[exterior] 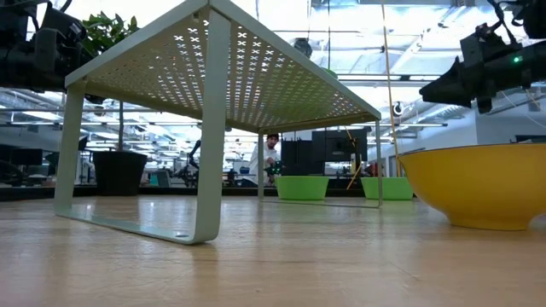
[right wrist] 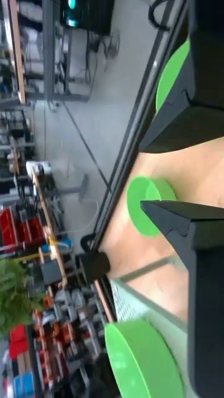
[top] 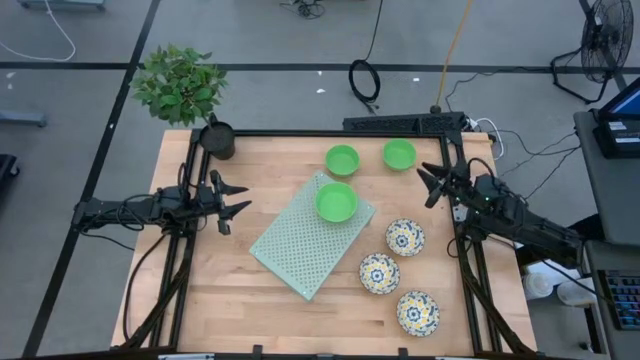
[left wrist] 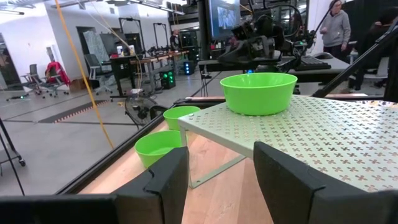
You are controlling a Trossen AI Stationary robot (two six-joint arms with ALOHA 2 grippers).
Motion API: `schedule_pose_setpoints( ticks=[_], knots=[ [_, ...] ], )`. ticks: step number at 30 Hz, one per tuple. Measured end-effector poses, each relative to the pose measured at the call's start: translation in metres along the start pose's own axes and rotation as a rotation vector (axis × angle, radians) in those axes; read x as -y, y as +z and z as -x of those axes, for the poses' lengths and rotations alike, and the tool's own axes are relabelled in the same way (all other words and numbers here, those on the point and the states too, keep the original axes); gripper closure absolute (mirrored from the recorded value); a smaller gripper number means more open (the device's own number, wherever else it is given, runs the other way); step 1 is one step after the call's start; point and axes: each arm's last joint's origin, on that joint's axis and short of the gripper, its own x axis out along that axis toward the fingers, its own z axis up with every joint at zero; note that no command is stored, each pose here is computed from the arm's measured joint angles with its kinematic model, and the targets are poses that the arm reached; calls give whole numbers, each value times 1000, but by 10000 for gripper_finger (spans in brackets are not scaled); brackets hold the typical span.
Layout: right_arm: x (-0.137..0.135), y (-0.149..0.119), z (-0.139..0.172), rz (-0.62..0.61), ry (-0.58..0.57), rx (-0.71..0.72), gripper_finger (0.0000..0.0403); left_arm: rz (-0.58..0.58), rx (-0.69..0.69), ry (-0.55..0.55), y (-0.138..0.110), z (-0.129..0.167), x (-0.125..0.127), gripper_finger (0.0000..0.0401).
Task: Pick & Place Mini bowls
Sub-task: Stack the right green bowl on the green bowl on the shelf
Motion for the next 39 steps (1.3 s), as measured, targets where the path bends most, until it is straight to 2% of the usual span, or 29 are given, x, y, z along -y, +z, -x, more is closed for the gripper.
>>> schedule_pose_setpoints(
  ticks=[8, 13, 21, 34, 39],
  knots=[
    [-6, -14, -8, -20, 249, 36, 282, 0, 0, 0, 0, 0, 0, 219],
    [-9, -19, -11, -43, 357, 71, 282, 0, 0, 0, 0, 0, 0, 219],
    [-8, -24, -13, -72, 362, 93, 282, 0, 0, 0, 0, 0, 0, 219],
    [-7, -29, -14, -38, 345, 47, 282, 0, 0, 0, 0, 0, 0, 219],
    [-5, -34, -15, -31, 283, 4, 282, 0, 0, 0, 0, 0, 0, 219]
  ],
)
